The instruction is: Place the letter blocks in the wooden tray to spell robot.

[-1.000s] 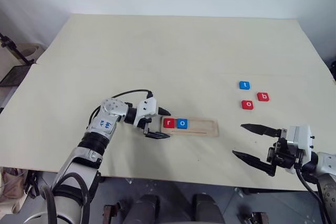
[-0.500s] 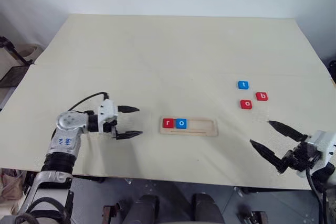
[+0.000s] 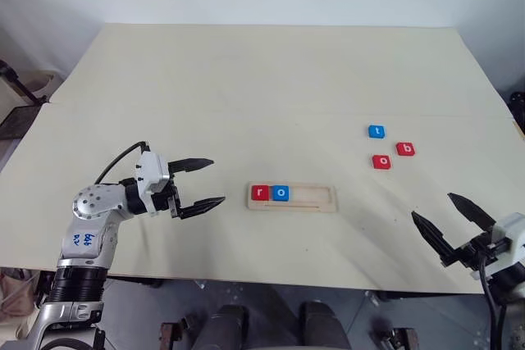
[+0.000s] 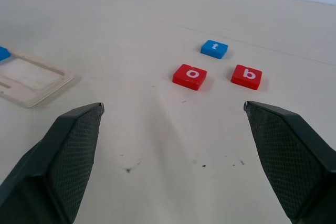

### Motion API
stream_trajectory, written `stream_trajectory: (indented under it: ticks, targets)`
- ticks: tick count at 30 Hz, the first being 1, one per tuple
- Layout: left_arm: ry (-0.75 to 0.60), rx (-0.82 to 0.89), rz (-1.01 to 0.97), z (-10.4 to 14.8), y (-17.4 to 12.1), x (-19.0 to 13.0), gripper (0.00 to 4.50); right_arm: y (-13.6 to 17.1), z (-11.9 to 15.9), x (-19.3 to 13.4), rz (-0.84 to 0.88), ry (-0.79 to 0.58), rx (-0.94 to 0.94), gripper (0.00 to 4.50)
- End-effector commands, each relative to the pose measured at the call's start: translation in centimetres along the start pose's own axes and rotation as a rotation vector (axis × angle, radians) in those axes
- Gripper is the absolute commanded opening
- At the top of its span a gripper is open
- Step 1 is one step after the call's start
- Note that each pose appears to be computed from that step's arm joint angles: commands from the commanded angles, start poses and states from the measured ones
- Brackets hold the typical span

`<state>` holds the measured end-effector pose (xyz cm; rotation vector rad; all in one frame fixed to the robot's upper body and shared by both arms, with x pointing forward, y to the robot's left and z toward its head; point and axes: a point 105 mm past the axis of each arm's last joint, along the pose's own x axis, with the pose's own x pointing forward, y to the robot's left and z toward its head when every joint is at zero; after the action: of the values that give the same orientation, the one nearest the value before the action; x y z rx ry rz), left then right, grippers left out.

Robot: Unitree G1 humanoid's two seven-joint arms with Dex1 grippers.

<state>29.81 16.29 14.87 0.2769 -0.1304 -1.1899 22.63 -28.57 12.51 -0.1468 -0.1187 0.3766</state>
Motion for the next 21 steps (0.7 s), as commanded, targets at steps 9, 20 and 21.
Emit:
stream_trajectory:
  ticks: [9,20,21]
  targets:
    - [-0.041,0.09,-0.029,1.8,-0.2,1.7,4.45,-1.5,3.8,4.9,-0.105,0.059,0.069,4.5]
    - [-0.034,0.069,-0.042,1.5,-0.6,2.9,4.45,-3.4,3.3,9.0,-0.195,0.291,0.129,4.5]
    - [-0.033,0.072,-0.05,1.4,-0.7,3.0,4.45,-3.5,3.2,9.2,-0.193,0.304,0.118,4.5]
